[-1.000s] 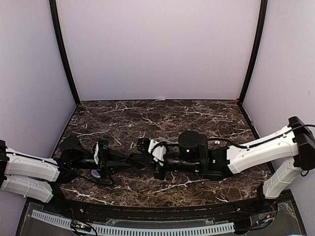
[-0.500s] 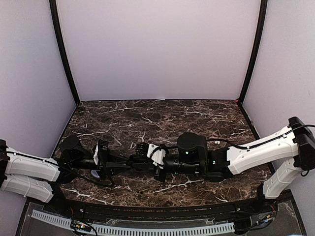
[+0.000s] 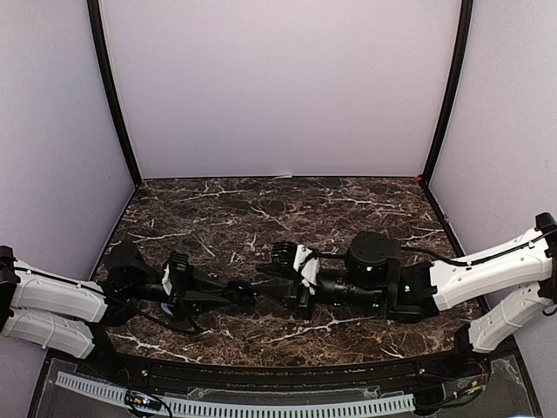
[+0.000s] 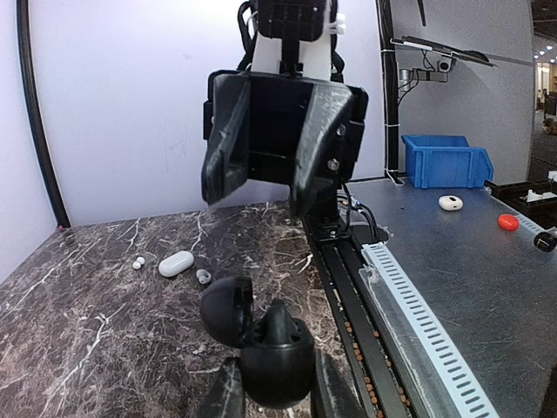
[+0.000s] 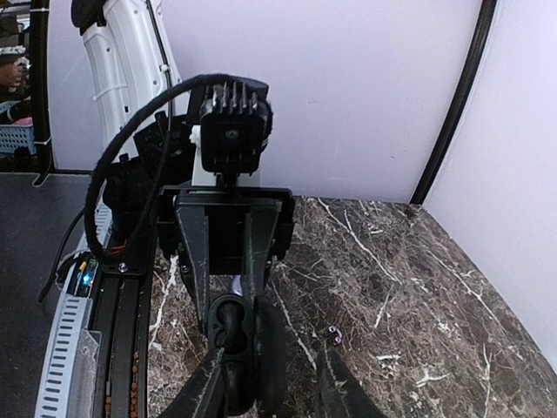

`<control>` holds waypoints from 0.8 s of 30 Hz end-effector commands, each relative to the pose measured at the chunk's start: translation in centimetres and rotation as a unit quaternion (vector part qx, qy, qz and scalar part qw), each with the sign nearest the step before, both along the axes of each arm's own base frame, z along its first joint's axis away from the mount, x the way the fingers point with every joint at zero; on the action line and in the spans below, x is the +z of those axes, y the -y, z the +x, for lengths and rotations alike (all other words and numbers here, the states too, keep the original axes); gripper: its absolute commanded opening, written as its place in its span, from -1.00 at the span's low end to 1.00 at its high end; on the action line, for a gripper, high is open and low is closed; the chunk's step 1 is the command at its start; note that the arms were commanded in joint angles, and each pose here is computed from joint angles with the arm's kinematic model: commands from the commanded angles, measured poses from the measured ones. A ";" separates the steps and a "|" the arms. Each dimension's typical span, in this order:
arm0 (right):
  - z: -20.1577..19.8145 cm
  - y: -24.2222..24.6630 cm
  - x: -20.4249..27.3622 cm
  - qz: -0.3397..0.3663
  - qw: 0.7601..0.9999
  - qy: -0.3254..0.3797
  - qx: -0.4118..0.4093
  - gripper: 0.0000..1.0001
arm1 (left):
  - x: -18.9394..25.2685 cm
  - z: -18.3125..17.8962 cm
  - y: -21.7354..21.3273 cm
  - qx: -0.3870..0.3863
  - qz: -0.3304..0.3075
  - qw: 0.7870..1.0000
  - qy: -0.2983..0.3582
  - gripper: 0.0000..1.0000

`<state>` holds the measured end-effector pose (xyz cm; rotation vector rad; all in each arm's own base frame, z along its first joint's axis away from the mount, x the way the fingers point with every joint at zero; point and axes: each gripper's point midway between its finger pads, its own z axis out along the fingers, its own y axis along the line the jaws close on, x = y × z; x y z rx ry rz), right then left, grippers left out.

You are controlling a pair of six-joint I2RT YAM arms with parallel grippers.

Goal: Insert the wireless bluetooth earbuds into the charging case
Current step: Insert the left earbud into the left side groove of the charging case, then close the charging case with the earbuds.

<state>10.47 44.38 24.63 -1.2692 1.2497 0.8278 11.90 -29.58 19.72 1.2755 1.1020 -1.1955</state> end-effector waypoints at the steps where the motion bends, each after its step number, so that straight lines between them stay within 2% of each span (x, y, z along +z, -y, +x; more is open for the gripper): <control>1: 1.3 1.9 3.2 0.064 0.997 -0.019 -0.032 -0.31 | 0.7 -1.6 -0.3 -0.037 -0.018 0.999 0.027 -1.00; 9: 4.0 3.2 0.6 0.041 0.995 -0.074 -0.056 -0.31 | 0.8 -2.4 -0.3 -0.067 -0.011 0.997 0.039 -1.00; 19: 3.4 0.7 -3.9 -0.007 0.994 -0.112 -0.015 -0.41 | 1.1 -1.5 0.0 -0.046 -0.007 0.998 0.033 -0.99; 20: 2.7 -0.6 -4.6 -0.020 0.992 -0.123 0.014 -0.54 | 1.3 -1.4 0.1 -0.048 -0.010 0.998 0.032 -1.00; 24: 2.2 -1.3 -4.5 -0.021 0.991 -0.124 0.036 -0.81 | 1.3 -1.4 0.4 -0.056 -0.007 0.998 0.026 -1.00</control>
